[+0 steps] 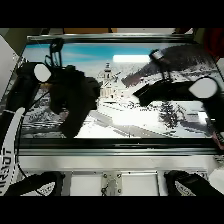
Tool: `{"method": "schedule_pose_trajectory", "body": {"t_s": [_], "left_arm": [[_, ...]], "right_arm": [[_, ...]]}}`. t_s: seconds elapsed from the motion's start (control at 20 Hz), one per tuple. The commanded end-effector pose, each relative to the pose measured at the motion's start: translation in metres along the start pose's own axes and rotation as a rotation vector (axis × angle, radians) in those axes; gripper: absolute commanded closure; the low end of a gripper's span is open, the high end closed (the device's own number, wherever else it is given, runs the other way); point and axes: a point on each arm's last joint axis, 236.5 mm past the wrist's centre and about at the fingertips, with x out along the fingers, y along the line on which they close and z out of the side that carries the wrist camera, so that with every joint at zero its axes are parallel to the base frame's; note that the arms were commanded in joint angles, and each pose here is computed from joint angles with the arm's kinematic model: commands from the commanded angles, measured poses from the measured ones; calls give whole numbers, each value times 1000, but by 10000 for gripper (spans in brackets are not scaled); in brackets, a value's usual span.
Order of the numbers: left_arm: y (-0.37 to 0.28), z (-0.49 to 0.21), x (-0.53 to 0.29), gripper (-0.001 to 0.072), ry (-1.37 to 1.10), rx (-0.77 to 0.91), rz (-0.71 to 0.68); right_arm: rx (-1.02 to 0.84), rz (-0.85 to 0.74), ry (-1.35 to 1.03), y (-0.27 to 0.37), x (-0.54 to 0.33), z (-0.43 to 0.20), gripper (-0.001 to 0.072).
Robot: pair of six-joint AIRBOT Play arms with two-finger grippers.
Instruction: Fold the clothes and pants, and hang the long-sleeved shirts on hangers.
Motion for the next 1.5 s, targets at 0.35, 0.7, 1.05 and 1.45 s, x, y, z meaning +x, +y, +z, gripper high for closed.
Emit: {"method": "schedule_pose_trajectory", "body": {"t_s": [0.35,0.7,1.05,1.45], "left_arm": [[-208,-28,50,25,-27,200,-302],[-48,-113,92,25,360,-139,-130],[-76,-217,135,25,542,-268,-345],[-102,-192,155,26,462,-247,-391]], "right_arm": [[269,-423,-259,-110,-129,24,688],[310,-413,-21,-118,-107,-31,78],[443,-388,283,-132,-55,-151,77],[589,-324,463,-119,-13,-254,75]]}}
